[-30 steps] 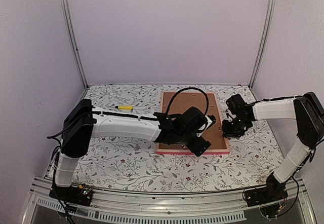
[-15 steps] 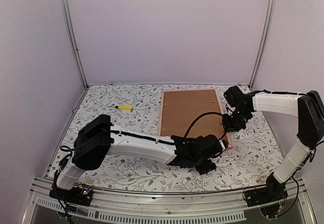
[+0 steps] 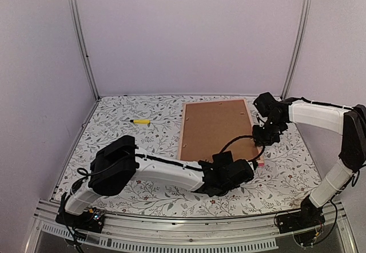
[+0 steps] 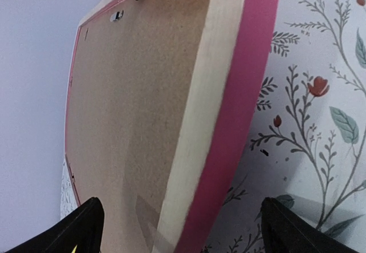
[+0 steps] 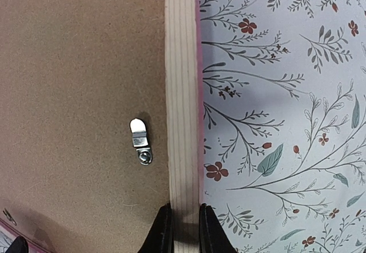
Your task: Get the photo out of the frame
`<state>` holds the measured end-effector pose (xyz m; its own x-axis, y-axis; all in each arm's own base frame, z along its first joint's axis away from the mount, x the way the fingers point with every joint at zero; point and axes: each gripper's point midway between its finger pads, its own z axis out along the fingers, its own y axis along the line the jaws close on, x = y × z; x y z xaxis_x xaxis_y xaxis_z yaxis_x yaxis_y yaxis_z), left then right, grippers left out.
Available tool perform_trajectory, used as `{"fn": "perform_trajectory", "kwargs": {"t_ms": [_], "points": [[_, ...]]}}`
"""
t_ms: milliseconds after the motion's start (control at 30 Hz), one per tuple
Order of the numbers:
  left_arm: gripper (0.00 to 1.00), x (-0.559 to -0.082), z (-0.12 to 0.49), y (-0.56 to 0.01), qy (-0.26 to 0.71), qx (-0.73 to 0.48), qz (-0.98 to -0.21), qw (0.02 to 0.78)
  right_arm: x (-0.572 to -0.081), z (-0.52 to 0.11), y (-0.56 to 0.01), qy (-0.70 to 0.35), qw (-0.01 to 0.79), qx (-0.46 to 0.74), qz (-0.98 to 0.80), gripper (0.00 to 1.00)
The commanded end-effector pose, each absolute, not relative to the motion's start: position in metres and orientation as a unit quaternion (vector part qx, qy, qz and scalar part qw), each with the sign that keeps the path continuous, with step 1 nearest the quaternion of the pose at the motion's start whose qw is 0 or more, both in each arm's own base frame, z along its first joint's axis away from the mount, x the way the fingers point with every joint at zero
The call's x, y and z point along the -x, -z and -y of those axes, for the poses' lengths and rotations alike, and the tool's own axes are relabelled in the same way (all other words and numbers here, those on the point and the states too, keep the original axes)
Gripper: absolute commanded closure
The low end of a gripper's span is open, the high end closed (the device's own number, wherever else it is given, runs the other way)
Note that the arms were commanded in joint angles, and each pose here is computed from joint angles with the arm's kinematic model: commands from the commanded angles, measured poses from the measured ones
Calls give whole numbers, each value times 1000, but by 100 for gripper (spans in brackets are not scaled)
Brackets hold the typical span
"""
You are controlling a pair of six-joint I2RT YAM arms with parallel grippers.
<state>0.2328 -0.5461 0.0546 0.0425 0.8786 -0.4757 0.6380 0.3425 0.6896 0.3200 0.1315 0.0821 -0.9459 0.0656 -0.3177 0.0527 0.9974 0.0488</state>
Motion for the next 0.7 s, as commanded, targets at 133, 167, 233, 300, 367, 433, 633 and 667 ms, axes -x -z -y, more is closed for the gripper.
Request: {"fn": "perform_trajectory", "kwargs": {"t_ms": [133, 167, 233, 300, 367, 433, 633, 667], "points": [[6, -245, 544, -51, -226, -580, -613, 486, -335, -139, -121, -44, 216, -38, -975, 100], [6, -246, 543, -51, -234, -580, -607, 490, -335, -139, -121, -44, 217, -38, -974, 100], [9, -248, 544, -55, -245, -577, -598, 499, -335, -140, -120, -45, 216, -37, -975, 100], [12, -250, 546, -57, -250, -575, -591, 508, -334, -140, -120, -47, 216, -36, -975, 100], [13, -251, 547, -59, -256, -571, -584, 516, -334, -139, -119, -46, 216, -37, -975, 100], [18, -252, 547, -62, -262, -569, -578, 523, -333, -140, -119, -46, 216, -37, -975, 100], [38, -256, 548, -64, -269, -569, -571, 527, -331, -140, -116, -49, 214, -37, -975, 100], [40, -256, 548, -65, -270, -567, -571, 528, -331, -140, -115, -50, 214, -36, -975, 100]]}}
